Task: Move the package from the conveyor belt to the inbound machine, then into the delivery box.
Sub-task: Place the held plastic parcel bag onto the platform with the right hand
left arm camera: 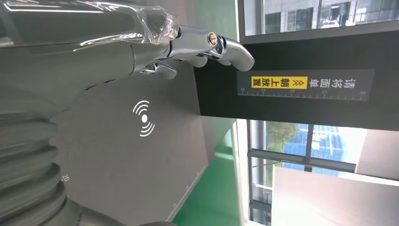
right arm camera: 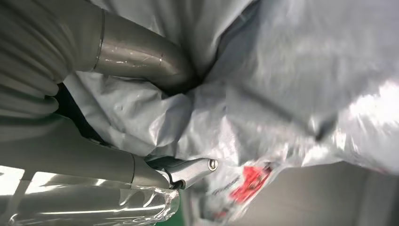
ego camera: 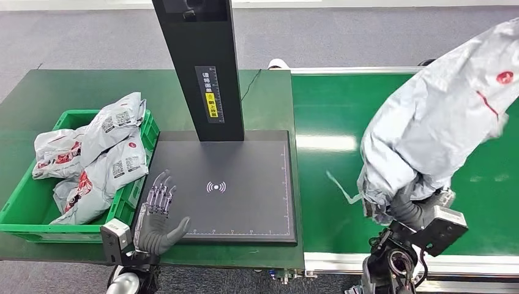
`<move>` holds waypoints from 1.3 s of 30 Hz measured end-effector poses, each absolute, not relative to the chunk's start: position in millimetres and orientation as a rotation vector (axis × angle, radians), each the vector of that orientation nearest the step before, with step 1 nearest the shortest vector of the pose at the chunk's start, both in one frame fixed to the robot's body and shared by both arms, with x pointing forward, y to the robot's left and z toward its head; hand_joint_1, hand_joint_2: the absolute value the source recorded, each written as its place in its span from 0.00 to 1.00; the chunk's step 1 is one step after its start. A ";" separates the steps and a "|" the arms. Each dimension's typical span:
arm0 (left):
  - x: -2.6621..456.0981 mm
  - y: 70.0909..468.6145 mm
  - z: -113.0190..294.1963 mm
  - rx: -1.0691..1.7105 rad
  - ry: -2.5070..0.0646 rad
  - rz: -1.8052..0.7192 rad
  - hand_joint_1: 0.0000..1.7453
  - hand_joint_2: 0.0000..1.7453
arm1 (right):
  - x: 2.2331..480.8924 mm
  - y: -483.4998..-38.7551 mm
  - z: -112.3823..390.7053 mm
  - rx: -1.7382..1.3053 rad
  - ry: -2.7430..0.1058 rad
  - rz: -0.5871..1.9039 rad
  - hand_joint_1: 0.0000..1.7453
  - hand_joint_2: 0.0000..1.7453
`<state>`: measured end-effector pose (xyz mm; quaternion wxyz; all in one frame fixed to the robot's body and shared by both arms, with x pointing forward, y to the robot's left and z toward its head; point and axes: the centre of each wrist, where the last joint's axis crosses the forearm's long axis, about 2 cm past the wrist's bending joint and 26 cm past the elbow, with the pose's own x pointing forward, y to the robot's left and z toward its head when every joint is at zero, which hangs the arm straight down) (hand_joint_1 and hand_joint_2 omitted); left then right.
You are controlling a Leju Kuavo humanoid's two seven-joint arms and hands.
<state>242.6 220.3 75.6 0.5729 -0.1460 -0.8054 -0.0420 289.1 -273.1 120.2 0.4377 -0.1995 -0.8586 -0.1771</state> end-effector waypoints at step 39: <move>245.9 238.8 91.2 -0.073 -2.103 0.088 0.00 1.00 | 338.6 -214.2 127.7 -0.103 -1.856 1.046 1.00 1.00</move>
